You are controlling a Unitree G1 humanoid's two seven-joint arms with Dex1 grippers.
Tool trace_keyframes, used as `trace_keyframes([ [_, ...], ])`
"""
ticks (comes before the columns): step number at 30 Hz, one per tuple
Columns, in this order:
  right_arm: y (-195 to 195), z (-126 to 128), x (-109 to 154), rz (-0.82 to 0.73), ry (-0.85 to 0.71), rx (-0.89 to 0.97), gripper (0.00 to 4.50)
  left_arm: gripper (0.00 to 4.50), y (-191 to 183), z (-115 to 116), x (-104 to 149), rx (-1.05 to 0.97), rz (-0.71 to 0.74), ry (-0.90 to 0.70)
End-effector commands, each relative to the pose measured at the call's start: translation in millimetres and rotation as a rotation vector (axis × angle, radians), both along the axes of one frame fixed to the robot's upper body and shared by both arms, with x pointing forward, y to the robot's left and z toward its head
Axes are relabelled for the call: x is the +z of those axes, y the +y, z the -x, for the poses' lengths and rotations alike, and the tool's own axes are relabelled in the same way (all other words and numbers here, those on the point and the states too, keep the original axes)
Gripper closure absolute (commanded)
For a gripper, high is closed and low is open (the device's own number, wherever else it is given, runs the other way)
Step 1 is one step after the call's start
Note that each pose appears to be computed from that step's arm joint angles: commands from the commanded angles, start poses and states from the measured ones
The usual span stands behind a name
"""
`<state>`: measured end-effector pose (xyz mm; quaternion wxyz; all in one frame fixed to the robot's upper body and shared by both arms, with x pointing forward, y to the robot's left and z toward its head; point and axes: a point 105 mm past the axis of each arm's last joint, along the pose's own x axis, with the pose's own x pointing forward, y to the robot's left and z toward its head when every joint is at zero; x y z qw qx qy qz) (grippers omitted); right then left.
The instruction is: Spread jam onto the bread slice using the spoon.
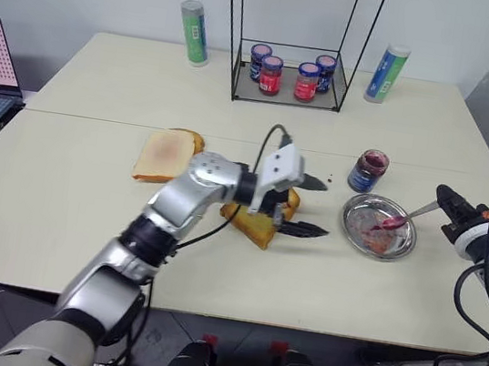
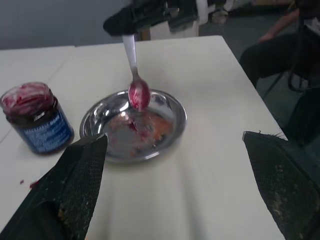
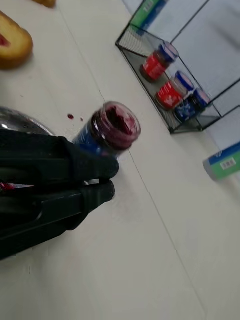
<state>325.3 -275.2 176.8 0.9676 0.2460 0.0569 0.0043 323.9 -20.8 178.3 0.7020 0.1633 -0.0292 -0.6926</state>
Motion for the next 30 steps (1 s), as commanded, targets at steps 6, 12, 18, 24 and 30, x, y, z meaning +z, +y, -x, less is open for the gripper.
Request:
trace_keyframes([
  [6,-21,-8,-15,0.067,-0.016,-0.02,4.03,0.0,-2,-4,4,0.005,0.008,-0.068],
  [12,-31,-8,-21,0.076,-0.017,-0.035,2.86,0.0,3,-4,3,0.031,0.019,-0.07],
  [18,-34,-8,-25,0.131,-0.007,-0.026,1.48,0.0,-2,-6,9,0.049,0.05,-0.078],
  [24,-41,-7,-26,0.213,0.0,-0.036,0.15,0.0,2,-7,9,0.067,0.052,-0.078],
  [30,-46,-8,-27,0.298,0.008,-0.047,0.02,0.0,8,-8,7,0.082,0.048,-0.075],
])
